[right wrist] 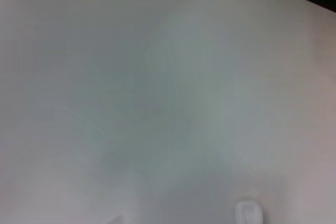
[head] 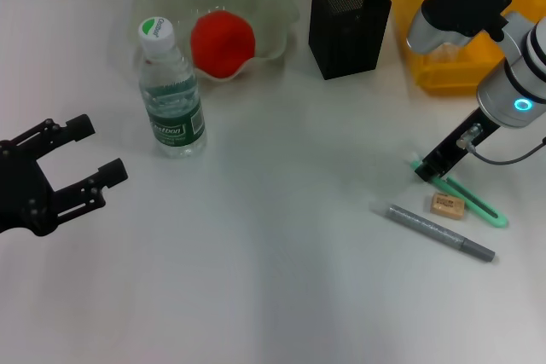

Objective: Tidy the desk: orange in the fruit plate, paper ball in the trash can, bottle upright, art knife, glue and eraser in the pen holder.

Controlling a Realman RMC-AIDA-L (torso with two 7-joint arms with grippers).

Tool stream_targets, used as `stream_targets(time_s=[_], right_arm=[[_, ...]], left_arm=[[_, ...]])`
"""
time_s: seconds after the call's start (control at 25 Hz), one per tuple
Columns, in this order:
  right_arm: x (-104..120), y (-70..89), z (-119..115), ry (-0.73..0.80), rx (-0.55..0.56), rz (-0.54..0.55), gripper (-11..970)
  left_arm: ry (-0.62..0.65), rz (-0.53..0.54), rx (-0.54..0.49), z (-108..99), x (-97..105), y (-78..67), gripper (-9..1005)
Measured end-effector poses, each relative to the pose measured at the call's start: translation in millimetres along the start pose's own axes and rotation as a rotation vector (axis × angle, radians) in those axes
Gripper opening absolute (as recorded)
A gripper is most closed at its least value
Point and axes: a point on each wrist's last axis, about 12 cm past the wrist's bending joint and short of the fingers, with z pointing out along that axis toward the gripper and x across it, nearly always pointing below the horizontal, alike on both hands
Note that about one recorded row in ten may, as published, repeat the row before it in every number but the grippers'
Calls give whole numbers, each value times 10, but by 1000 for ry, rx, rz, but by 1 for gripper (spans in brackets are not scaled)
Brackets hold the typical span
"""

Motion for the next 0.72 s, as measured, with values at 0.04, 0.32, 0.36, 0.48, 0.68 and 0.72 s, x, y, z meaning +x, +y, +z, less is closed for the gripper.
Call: stream_targets(time_s=[0.04,0.32,0.36,0.48,0.68,0.72], right_arm=[[0,0,0,0,0,0,210],[-87,-68,-567,-168,58,0,170],[-87,-68,-567,-168,58,0,170],[-136,-72,-804,-266,96,-7,171],[-279,-64,-1095,-521,114,-12,172],[-302,-75,-1122,-579,122,-12,172]], left_arm=[[0,0,0,0,0,0,785],[0,-11,-1,-10,20,1,785],[0,-11,-1,-10,20,1,785],[-2,-4,1,-7,22,-6,785],[-5,-4,1,-6,36,-23,785],[-5,-7,-1,-7,43,-31,785]])
